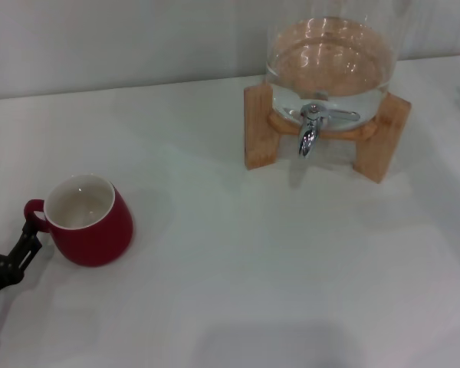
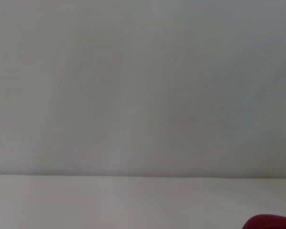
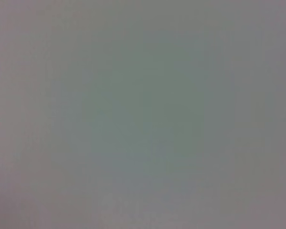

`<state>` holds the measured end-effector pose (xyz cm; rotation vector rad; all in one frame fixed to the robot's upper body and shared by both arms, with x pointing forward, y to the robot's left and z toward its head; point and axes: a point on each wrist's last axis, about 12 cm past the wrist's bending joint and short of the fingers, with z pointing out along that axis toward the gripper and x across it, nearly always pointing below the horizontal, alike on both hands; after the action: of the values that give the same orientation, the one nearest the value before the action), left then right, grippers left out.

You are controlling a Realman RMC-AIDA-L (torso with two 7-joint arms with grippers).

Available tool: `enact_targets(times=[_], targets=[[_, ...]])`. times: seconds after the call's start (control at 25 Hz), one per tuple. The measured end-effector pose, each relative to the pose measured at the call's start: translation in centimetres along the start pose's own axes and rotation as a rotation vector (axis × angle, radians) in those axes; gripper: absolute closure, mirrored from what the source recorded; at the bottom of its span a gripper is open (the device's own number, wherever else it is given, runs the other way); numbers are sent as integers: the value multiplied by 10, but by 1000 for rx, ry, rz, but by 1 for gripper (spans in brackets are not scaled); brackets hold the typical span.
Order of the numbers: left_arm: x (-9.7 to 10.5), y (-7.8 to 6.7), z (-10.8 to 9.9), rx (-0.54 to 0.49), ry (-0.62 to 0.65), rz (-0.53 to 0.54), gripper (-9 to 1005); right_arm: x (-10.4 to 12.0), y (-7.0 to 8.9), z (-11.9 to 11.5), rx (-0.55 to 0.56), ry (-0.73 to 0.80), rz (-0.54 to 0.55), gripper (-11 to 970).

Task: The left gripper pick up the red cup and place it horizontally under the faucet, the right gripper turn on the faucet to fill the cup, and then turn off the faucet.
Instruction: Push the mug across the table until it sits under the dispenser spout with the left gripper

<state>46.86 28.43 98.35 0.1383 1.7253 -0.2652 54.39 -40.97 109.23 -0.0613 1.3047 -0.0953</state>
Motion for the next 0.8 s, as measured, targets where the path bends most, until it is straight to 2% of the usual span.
enact_targets(times=[0.8], targets=[[-7, 2, 21, 9, 38, 26, 147, 0, -1, -4, 3, -5, -1, 286]])
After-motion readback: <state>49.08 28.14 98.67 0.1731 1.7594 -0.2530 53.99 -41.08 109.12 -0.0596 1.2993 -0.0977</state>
